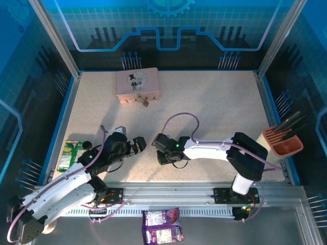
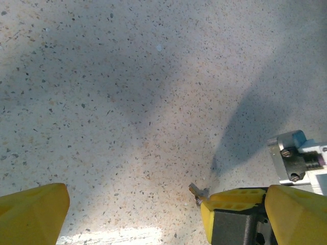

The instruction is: Unlock the padlock with the key

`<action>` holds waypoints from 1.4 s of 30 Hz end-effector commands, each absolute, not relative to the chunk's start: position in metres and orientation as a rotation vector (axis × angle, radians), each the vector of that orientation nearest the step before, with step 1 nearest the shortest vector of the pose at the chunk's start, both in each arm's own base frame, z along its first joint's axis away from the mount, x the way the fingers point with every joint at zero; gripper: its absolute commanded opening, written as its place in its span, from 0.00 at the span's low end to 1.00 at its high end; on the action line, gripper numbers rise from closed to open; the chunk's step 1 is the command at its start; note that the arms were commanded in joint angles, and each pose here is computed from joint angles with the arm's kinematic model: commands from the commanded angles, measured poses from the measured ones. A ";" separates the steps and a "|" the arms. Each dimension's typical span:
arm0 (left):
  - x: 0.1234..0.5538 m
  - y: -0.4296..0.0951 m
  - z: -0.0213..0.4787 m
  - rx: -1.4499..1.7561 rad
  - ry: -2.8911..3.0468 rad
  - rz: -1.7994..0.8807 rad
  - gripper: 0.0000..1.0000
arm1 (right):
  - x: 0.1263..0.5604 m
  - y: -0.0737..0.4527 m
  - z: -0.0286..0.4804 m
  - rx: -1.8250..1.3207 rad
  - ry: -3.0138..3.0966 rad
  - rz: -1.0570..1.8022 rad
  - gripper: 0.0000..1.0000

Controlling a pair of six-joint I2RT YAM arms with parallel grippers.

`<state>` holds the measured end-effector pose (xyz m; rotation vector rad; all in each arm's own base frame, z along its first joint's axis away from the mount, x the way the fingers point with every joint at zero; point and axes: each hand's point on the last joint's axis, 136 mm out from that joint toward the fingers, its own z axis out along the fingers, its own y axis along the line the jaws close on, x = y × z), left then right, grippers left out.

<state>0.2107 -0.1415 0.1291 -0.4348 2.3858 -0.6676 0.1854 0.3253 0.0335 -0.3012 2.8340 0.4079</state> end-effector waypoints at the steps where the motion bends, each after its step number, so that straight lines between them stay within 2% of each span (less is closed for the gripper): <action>1: 0.212 -0.143 0.128 -0.436 2.377 -0.673 0.99 | 0.189 0.319 0.029 -0.287 2.860 0.320 0.24; 21: 0.213 -0.143 0.129 -0.417 2.386 -0.658 0.99 | 0.189 0.307 0.017 -0.287 2.905 0.139 0.26; 39: 0.214 -0.137 0.126 -0.429 2.389 -0.607 0.99 | 0.169 0.318 0.006 -0.374 2.950 0.157 0.25; 42: 0.214 -0.135 0.126 -0.442 2.388 -0.598 0.99 | 0.168 0.315 0.003 -0.366 2.956 0.156 0.22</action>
